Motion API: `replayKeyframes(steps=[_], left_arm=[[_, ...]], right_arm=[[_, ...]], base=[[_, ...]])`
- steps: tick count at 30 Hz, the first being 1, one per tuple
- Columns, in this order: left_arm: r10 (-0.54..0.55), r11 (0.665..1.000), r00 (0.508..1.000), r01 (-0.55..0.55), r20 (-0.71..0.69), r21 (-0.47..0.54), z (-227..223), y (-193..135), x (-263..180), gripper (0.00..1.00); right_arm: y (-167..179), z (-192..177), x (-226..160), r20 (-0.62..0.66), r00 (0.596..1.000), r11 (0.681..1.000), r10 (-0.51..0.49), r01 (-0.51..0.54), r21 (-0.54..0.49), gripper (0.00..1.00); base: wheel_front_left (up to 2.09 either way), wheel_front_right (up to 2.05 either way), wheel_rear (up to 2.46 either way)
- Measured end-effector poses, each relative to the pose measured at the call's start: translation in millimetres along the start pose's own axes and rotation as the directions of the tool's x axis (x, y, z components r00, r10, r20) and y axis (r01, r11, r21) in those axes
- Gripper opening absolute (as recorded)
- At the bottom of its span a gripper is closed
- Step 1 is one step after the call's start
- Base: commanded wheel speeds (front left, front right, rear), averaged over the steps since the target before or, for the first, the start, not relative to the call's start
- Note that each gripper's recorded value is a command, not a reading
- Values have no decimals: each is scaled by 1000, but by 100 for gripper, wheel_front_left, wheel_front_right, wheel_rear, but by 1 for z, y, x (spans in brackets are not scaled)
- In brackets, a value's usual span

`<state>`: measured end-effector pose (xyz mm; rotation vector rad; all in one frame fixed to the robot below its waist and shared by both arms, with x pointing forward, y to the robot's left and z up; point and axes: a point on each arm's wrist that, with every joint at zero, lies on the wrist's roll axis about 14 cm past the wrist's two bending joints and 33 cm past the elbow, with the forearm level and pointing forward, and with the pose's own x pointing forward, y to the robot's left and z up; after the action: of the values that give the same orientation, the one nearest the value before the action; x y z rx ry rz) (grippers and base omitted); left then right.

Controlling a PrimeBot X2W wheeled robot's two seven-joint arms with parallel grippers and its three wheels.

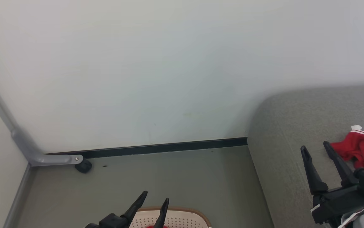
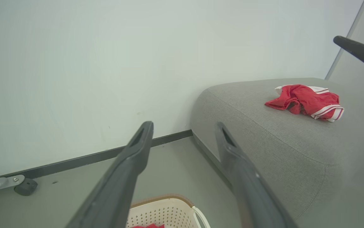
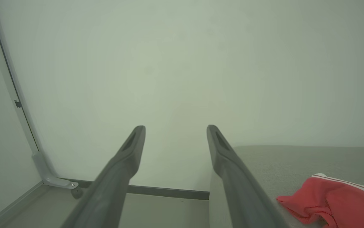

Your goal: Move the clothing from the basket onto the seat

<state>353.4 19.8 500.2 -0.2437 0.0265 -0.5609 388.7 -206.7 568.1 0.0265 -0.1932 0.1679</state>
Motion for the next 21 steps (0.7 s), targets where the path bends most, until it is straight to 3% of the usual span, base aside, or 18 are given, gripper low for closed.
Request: replayKeyframes(steps=[12,21], left_arm=[[189,981,980,-191,69,25,20,46,-27,100],[353,934,933,-356,67,33,15,82,-59,100]], right_arm=[[58,-27,-8,-44,994,990,103,-98,106,100],[96,-44,-13,-84,984,979,159,-147,139,100]], base=[[0,0,0],[0,0,0]])
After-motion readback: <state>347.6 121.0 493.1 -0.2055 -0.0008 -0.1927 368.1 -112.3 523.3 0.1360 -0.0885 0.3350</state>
